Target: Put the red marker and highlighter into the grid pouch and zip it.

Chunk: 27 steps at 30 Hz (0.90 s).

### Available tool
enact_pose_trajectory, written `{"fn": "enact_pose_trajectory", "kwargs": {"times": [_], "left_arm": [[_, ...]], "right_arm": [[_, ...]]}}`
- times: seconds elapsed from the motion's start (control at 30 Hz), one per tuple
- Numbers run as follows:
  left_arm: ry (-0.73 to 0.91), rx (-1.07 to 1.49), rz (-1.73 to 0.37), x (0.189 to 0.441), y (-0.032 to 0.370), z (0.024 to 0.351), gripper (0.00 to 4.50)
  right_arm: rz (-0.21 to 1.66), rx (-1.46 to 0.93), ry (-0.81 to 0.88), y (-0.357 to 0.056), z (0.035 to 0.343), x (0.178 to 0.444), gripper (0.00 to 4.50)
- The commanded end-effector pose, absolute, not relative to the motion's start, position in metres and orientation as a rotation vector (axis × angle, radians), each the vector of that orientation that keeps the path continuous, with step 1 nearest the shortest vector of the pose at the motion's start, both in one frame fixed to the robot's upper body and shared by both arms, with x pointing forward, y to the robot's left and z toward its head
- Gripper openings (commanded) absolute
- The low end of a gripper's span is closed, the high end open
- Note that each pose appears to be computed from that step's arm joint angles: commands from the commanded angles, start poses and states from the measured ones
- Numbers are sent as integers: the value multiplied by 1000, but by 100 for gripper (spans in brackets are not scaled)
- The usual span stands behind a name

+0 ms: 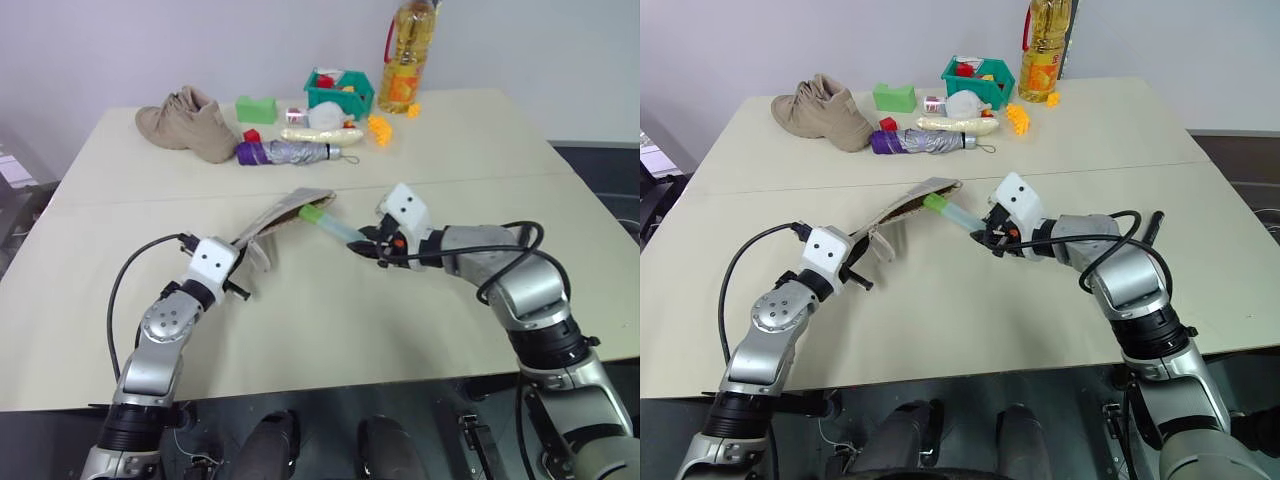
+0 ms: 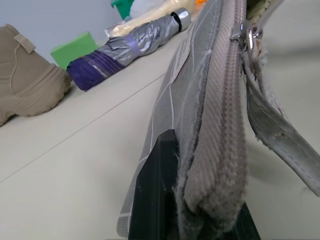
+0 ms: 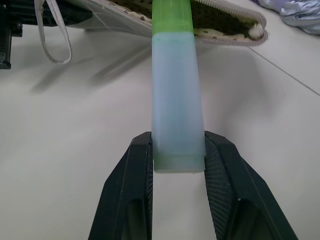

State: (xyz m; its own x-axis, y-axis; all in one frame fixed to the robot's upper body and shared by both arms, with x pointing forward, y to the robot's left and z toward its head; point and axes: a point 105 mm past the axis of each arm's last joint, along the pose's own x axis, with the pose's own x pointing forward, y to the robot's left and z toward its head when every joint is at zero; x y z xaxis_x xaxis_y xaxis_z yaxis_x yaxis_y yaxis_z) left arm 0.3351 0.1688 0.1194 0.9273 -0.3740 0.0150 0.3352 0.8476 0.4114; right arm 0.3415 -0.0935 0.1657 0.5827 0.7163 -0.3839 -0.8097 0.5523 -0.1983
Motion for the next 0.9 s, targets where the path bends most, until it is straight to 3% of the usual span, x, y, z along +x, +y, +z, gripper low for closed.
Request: {"fn": "enact_pose_trajectory", "kwargs": {"times": [0.03, 0.5, 0.73, 0.9], "left_arm": [[-177, 426, -390, 332, 162, 138, 0], [-252, 764, -778, 300, 126, 127, 0], [-246, 782, -781, 303, 128, 126, 0], [-213, 773, -742, 305, 135, 121, 0]], "right_arm": [[914, -409, 225, -92, 179, 343, 84], [1061, -602, 300, -84, 174, 323, 84], [1123, -632, 301, -75, 169, 316, 84], [1095, -640, 257, -80, 178, 317, 330]]}}
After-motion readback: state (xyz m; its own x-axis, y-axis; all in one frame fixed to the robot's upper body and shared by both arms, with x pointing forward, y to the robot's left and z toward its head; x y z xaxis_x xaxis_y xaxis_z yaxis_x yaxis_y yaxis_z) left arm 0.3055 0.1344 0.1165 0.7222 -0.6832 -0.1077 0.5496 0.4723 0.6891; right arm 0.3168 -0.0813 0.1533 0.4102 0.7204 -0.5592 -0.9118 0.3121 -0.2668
